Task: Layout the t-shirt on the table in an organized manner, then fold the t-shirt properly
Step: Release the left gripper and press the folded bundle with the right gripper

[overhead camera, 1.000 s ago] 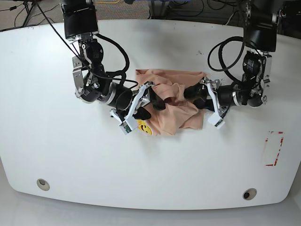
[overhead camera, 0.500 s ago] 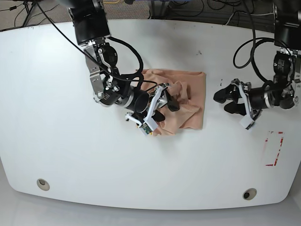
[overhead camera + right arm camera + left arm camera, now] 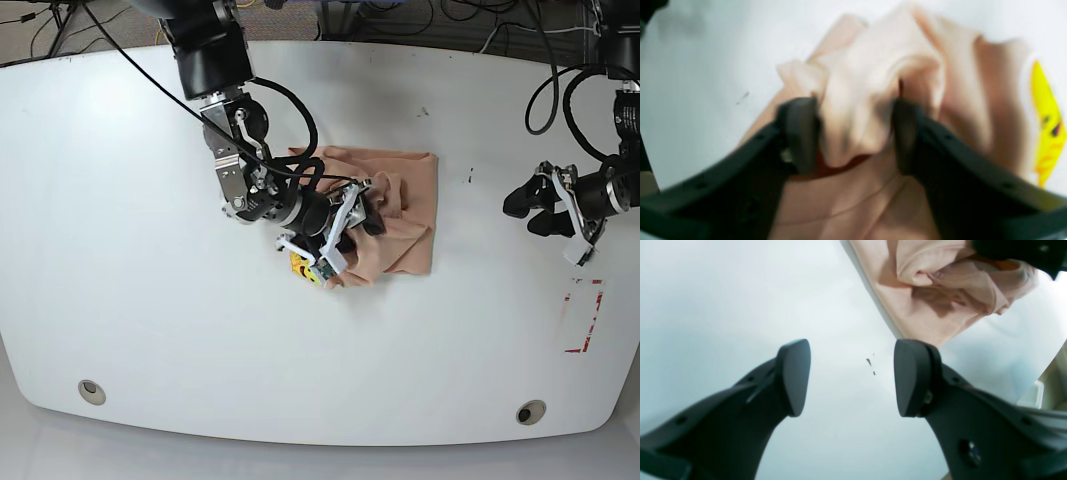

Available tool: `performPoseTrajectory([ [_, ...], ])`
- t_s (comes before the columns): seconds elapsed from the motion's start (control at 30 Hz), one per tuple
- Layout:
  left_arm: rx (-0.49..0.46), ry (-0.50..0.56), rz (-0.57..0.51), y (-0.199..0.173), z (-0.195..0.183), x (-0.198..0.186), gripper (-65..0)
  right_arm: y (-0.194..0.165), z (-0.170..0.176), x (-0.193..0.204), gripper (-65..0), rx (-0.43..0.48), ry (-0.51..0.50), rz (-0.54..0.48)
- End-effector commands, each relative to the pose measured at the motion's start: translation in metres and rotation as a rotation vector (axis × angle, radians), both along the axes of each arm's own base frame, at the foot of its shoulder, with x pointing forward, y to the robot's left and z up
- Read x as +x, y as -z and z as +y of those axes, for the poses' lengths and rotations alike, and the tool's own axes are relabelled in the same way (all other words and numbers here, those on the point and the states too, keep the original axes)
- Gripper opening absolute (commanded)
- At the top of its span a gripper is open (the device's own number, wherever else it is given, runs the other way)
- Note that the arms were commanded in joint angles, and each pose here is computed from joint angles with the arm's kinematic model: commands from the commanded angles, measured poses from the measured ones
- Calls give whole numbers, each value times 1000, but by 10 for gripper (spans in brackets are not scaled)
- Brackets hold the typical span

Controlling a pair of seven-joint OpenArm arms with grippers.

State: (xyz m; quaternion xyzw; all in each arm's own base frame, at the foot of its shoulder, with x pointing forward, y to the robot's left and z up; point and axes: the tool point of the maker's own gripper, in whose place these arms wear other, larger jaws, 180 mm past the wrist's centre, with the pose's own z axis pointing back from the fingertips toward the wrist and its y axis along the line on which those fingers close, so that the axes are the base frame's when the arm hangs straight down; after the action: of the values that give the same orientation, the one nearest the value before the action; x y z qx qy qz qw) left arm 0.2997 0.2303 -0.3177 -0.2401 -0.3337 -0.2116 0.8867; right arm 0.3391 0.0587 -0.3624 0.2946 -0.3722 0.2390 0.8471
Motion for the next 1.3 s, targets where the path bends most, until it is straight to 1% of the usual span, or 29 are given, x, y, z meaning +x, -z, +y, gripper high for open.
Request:
performPoseTrajectory([
  [0.0, 2, -23, -44, -14, 12, 3, -278, -20, 8, 12, -469, 50, -1, -57],
  [0.1, 2, -32, -39, -13, 15, 0, -278, -20, 9, 11, -634, 52, -3, -56],
  [0.13, 2, -32, -38, -12, 15, 0, -278, -20, 11, 10, -650, 50, -10, -56],
  [0.2, 2, -33, -39, -13, 15, 0, -278, -21, 16, 8, -650, 50, -21, -60],
  [0.3, 2, -33, -32, -11, 15, -2, -278, -34, 29, 6, -634, 63, -52, -89],
  [0.37, 2, -33, -25, -9, 15, -4, -278, -44, 43, 5, -636, 84, -76, -108],
  [0.53, 2, -33, -17, -6, 15, -7, -278, -63, 66, 8, -633, 131, -94, -131],
  [0.77, 5, -33, -5, -3, 15, -10, -278, -72, 87, 21, -629, 153, -112, -122],
  [0.83, 5, -33, 0, -2, 15, -12, -278, -71, 87, 26, -617, 147, -114, -115],
  [0.93, 5, -33, 4, 0, 15, -13, -278, -71, 88, 32, -509, 141, -116, -112],
  [1.03, 7, -33, 7, 0, 16, -14, -278, -70, 88, 32, -328, 141, -116, -110],
  [1.13, 7, -32, 15, 2, 15, -16, -278, -75, 88, 31, -189, 145, -117, -123],
  [1.2, 7, -32, 15, 2, 15, -16, -278, -79, 87, 27, -152, 158, -115, -133],
  [1.27, 7, -32, 15, 2, 15, -16, -278, -82, 82, 21, -151, 167, -106, -150],
])
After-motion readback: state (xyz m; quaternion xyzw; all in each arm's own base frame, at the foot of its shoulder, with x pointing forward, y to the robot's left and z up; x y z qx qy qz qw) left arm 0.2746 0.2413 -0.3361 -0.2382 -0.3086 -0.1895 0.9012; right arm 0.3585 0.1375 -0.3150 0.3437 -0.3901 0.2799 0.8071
